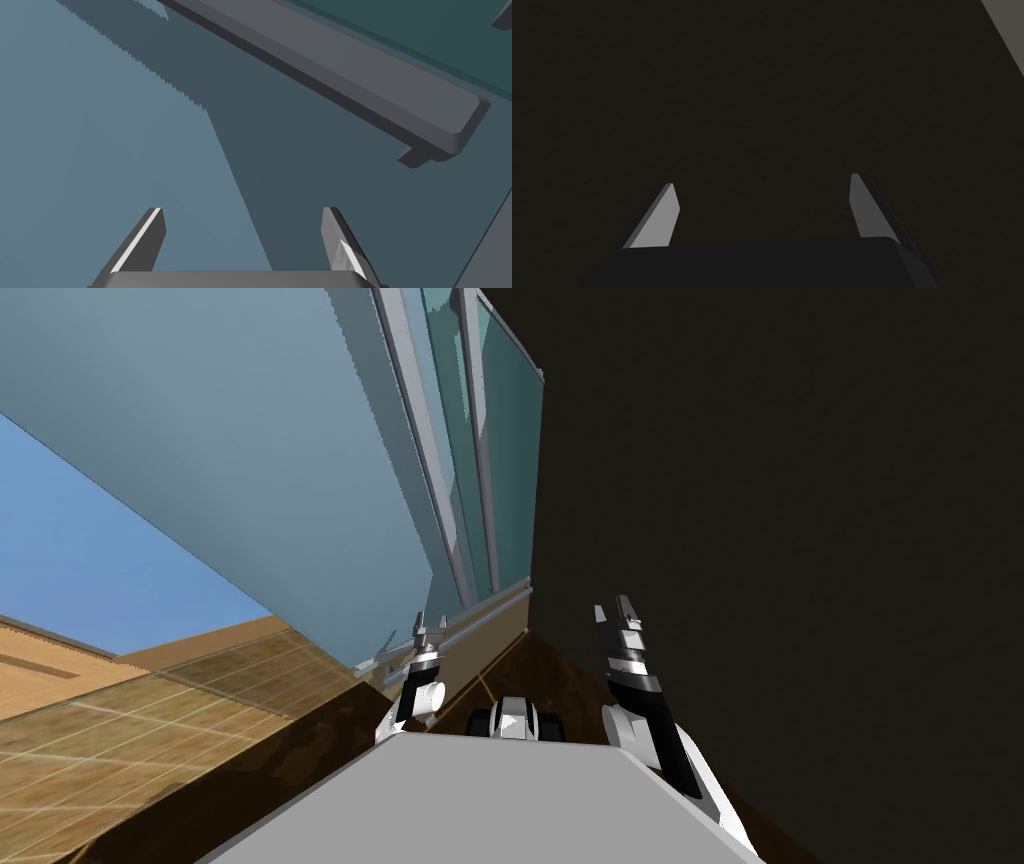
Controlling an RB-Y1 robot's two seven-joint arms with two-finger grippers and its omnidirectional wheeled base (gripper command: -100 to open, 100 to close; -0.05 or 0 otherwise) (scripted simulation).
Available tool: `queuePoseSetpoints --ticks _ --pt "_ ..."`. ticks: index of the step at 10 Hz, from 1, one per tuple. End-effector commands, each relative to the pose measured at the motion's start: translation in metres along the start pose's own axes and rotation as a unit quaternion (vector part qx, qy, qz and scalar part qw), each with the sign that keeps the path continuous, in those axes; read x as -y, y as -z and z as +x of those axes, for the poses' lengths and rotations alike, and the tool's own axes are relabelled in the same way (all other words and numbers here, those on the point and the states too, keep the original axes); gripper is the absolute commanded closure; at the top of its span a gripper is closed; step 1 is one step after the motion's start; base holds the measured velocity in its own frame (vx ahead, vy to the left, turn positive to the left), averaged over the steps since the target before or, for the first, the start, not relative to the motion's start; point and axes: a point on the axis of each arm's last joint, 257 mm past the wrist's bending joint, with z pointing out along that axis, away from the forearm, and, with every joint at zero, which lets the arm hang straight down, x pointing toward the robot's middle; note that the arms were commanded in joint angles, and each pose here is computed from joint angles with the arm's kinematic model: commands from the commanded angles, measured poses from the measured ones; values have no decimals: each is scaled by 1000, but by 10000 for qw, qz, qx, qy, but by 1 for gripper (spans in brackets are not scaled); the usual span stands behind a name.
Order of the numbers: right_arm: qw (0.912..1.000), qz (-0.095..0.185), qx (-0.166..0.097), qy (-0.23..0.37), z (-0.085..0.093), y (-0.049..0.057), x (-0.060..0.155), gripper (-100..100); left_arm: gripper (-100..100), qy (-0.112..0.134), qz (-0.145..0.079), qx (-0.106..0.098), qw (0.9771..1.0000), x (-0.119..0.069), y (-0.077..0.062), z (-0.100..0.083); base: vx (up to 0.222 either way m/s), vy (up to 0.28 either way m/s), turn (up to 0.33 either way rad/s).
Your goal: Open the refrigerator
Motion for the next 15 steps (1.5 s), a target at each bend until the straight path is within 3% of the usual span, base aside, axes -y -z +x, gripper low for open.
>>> queuePoseSetpoints --ticks 1,10,14,15 --pt "10000 0 0 0 0 0 0 0 -100 105 -102 186 9997 -13 8 -16 104 -81 0" --pt "10000 0 0 0 0 0 0 0 -100 325 -268 721 9965 -41 27 -71 88 -75 -6" --pt "10000 -1 0 1 0 0 0 0 -100 317 -290 854 9954 -44 32 -91 77 -61 -5" --pt "10000 -1 -1 1 0 0 0 0 -100 319 -293 836 9956 -44 32 -87 27 -20 1"
